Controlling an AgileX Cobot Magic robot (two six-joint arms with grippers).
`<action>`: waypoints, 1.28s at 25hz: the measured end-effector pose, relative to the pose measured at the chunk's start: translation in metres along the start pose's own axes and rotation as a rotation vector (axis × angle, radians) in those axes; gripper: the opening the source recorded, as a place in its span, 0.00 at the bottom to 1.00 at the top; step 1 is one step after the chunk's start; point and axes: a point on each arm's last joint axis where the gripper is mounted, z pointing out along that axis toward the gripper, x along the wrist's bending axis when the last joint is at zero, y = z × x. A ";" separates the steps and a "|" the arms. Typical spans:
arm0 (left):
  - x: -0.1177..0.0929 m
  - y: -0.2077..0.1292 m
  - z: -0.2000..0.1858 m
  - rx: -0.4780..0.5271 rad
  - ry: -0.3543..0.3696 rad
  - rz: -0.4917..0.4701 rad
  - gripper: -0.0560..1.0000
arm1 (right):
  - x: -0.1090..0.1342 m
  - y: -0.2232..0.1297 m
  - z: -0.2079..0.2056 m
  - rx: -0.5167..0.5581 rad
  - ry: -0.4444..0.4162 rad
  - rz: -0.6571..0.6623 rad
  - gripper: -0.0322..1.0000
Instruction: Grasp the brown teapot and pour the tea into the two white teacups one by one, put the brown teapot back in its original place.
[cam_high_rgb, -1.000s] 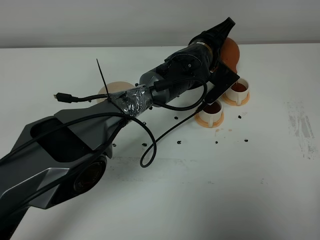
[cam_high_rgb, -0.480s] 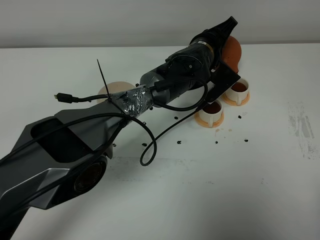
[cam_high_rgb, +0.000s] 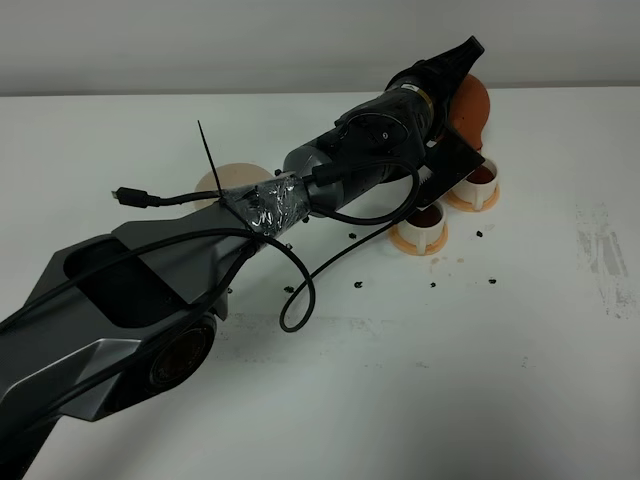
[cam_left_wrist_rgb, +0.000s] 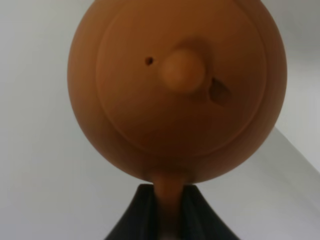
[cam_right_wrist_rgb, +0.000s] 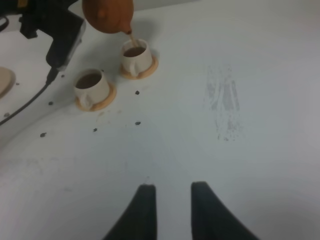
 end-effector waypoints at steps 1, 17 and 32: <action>0.000 0.000 0.000 0.000 0.000 0.005 0.17 | 0.000 0.000 0.000 0.000 0.000 0.000 0.22; 0.001 0.000 0.000 0.002 0.009 0.067 0.17 | 0.000 0.000 0.000 0.000 0.000 0.000 0.22; 0.003 0.000 0.000 -0.001 0.034 0.085 0.17 | 0.000 0.000 0.000 0.000 0.000 0.000 0.22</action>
